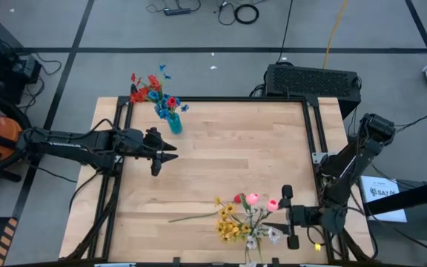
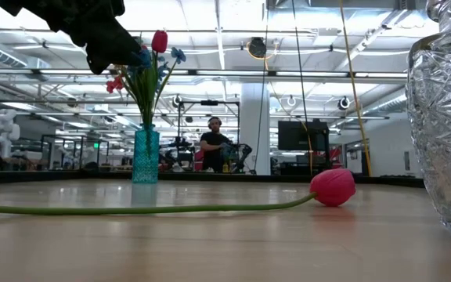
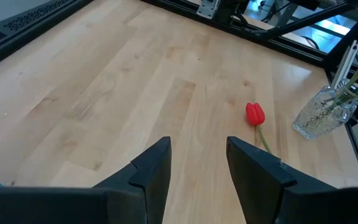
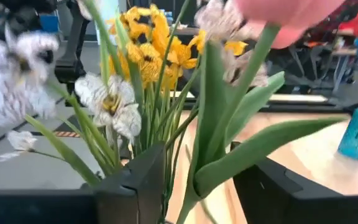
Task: Sort flowers into vase by color
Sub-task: Put the pink flower into the transparent vase, then put the red flower into the blue vase
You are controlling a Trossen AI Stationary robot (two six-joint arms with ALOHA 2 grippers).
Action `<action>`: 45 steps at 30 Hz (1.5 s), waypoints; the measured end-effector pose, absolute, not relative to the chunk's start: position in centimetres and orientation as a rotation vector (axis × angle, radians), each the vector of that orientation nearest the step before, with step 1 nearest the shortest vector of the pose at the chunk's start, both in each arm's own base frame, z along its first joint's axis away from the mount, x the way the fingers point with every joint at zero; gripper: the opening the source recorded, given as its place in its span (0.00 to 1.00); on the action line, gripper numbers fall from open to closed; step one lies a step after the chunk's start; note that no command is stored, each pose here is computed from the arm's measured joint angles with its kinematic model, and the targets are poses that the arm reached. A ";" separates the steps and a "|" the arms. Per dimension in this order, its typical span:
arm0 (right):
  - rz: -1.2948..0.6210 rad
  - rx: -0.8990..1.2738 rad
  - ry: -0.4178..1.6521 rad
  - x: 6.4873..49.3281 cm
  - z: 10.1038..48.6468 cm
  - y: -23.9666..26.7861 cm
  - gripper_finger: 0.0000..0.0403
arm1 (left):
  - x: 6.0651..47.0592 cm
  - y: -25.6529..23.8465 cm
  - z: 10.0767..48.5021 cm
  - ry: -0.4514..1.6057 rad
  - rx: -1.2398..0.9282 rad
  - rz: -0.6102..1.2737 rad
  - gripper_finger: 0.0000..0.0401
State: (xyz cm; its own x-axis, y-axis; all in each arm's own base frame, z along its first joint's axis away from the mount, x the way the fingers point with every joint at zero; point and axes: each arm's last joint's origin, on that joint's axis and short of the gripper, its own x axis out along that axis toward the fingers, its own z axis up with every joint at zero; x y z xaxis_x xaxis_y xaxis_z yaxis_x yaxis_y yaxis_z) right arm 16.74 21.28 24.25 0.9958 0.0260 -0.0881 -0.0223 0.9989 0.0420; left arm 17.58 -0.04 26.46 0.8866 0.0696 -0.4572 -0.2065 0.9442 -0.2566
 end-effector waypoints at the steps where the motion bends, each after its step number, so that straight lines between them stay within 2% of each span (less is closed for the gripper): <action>1: 0.030 0.059 0.096 16.5 24.5 21.1 0.43 | 17.6 0.0 26.5 0.460 -0.305 0.146 0.40; 12: 0.110 0.267 0.164 13.0 27.4 18.3 0.38 | 18.4 -0.4 25.6 0.516 -0.296 0.137 0.40; 18: 0.101 0.463 0.367 11.2 26.7 15.6 0.31 | 19.9 -1.3 25.2 0.497 -0.287 0.090 0.40; 24: -0.128 0.704 0.692 9.7 24.1 13.1 0.21 | 22.2 -2.5 24.7 0.430 -0.314 0.054 0.40; 29: -0.339 0.765 0.887 8.8 22.5 11.8 0.13 | 24.6 -4.2 23.0 0.522 -0.269 0.042 0.40; 38: -0.387 0.742 0.897 8.7 22.2 11.6 0.08 | 31.2 -9.9 21.8 0.680 -0.164 0.073 0.40; 45: -0.387 0.742 0.897 8.7 22.2 11.6 0.08 | 35.6 -12.5 20.6 0.834 -0.296 0.201 0.40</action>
State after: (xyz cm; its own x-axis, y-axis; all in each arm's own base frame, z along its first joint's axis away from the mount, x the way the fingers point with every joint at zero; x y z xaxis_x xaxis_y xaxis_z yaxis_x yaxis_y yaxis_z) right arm 8.68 11.60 22.17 0.5798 -0.0043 -0.8147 0.5902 0.6916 0.4164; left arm 35.63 -12.55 20.65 0.6565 0.0587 -0.7520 -0.2895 0.9402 -0.1793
